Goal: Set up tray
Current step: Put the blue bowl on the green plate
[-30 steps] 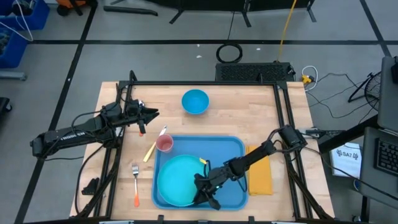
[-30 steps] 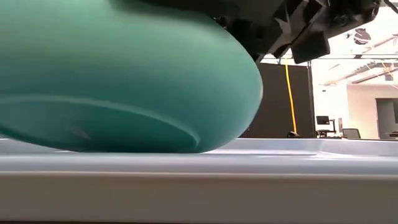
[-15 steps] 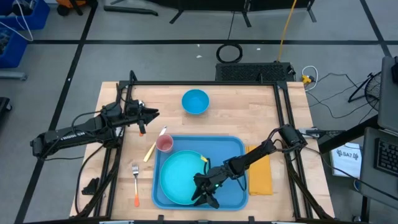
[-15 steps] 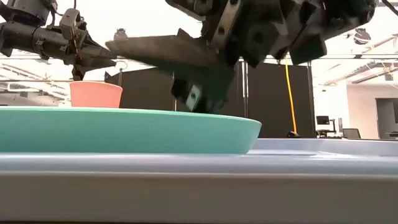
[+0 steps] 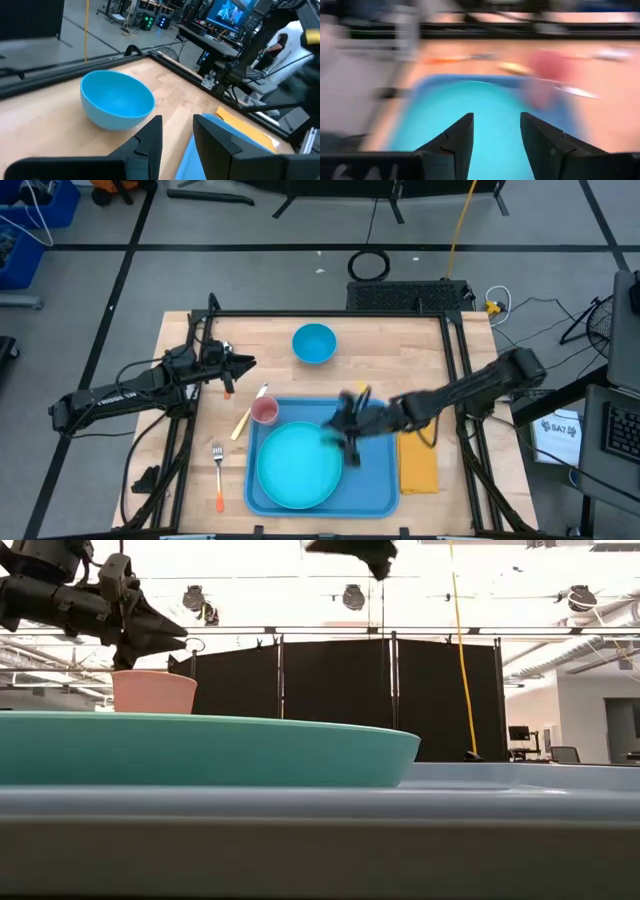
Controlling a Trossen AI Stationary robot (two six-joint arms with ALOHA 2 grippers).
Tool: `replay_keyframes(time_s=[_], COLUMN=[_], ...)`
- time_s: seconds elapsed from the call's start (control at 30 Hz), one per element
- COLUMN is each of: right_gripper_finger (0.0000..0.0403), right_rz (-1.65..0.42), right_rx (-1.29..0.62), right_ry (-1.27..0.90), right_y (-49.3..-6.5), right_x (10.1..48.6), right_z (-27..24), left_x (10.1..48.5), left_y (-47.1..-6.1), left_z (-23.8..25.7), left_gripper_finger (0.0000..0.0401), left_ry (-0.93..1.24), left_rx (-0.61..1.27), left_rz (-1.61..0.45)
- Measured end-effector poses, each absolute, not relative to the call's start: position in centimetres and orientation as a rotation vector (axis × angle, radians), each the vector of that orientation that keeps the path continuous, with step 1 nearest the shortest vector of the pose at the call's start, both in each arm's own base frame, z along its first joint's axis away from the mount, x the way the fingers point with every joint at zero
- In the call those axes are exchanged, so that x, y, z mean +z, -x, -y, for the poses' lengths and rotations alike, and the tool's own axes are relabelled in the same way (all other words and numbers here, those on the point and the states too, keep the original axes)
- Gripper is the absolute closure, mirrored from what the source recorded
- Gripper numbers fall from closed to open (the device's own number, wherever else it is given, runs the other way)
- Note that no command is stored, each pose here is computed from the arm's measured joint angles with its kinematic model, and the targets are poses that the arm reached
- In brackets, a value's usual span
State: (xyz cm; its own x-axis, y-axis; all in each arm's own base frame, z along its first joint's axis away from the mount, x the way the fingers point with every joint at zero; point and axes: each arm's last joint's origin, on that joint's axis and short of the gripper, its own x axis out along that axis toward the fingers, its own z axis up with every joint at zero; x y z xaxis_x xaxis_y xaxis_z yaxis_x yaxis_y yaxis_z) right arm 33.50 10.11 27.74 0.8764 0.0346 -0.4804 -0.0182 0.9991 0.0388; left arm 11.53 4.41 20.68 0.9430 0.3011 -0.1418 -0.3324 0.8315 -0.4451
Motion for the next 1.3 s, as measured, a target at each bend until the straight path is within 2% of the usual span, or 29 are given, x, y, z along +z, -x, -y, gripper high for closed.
replay_keyframes(time_s=[0.2, 0.33, 0.4, 0.63, 0.77, 0.97, 1.3], right_gripper_finger=[0.0252, 0.0250, 0.0250, 0.0251, 0.0255, 0.0255, 0.0259], right_rz=[-0.641, -0.731, -0.725, -0.470, -0.350, -0.234, -0.018], right_rx=[-0.366, -0.672, -0.760, -0.691, -0.691, -0.660, -0.499], right_ry=[0.070, 0.147, 0.129, -0.073, -0.135, -0.148, -0.083], right_y=[-29.6, -25.9, -23.8, -16.8, -13.8, -11.5, -9.3], right_x=[30.0, 29.5, 28.8, 24.4, 22.6, 22.1, 22.4], right_z=[-4.3, -0.6, 0.8, 2.3, 2.3, 2.0, 1.1], left_x=[20.4, 21.0, 21.7, 24.9, 25.7, 24.9, 24.6], left_y=[-11.9, -13.0, -13.8, -17.3, -18.7, -21.1, -26.1], left_z=[-5.0, -6.0, -6.7, -10.2, -12.9, -17.2, -20.0], left_gripper_finger=[0.0288, 0.0288, 0.0288, 0.0288, 0.0288, 0.0288, 0.0288], left_ry=[0.696, 0.728, 0.729, 0.633, 0.680, 0.807, 0.798], left_rx=[0.455, 0.503, 0.511, 0.514, 0.520, 0.524, 0.473], left_rz=[-0.053, -0.138, -0.173, -0.247, -0.297, -0.477, -0.632])
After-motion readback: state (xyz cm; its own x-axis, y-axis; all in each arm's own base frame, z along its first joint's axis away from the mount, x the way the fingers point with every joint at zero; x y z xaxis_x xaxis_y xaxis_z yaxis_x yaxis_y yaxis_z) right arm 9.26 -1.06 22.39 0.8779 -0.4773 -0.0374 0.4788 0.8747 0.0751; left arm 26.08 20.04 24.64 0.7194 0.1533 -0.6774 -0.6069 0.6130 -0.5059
